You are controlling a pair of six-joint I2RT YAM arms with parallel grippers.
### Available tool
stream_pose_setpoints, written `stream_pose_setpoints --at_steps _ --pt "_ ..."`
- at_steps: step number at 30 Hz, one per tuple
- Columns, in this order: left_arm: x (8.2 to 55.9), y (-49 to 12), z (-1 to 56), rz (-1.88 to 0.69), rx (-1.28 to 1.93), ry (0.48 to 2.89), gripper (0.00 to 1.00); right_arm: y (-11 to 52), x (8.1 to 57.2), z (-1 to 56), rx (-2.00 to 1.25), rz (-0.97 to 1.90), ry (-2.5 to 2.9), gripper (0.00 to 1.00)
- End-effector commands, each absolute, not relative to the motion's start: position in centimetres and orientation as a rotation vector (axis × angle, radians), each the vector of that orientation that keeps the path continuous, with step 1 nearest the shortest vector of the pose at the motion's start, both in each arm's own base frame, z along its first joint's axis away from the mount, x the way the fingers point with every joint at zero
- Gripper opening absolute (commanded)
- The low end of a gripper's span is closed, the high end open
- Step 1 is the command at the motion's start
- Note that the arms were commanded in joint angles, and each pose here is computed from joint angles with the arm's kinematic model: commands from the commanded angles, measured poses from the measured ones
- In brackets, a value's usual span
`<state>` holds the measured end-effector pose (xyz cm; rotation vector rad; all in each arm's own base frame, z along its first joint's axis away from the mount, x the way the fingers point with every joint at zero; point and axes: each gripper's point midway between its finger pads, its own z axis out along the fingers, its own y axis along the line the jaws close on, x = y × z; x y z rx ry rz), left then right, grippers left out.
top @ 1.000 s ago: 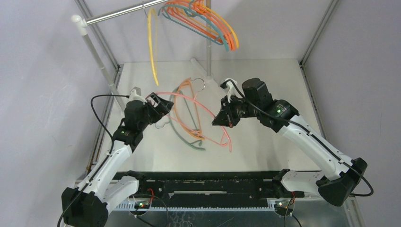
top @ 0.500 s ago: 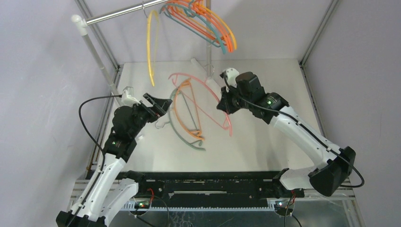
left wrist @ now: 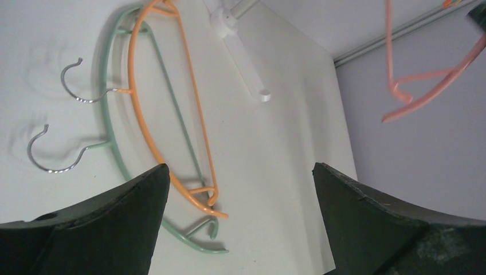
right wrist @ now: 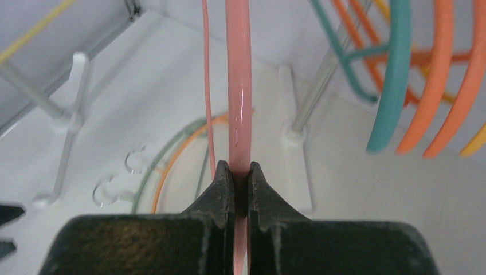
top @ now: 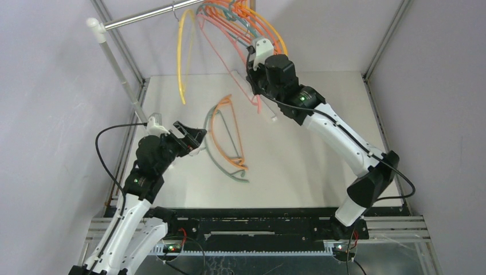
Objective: Organize the hangers
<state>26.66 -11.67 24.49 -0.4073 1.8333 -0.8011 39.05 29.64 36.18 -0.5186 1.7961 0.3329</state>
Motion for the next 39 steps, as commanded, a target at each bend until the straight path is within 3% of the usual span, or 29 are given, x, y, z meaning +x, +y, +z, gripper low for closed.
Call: stream_pose_setpoints --at_steps 1,19,33,36,39 --pt "26.3 -11.2 23.1 -0.759 -0.391 1.851 0.99 30.8 41.6 42.6 -0.438 0.304 1.593 0.0" --pt "26.5 -10.8 23.1 -0.717 -0.366 1.891 0.99 36.8 48.0 47.5 -0.4 0.267 1.373 0.0" --pt "26.7 -10.7 22.9 -0.715 -0.374 1.916 0.99 40.0 51.2 44.9 -0.405 0.304 1.336 0.0" --pt "26.8 -10.5 22.8 -0.71 -0.375 1.922 0.99 40.3 51.7 44.6 -0.41 0.301 1.328 0.04" --pt "26.8 -10.2 22.6 -0.705 -0.383 1.926 0.99 40.1 52.1 44.3 -0.404 0.277 1.328 0.21"
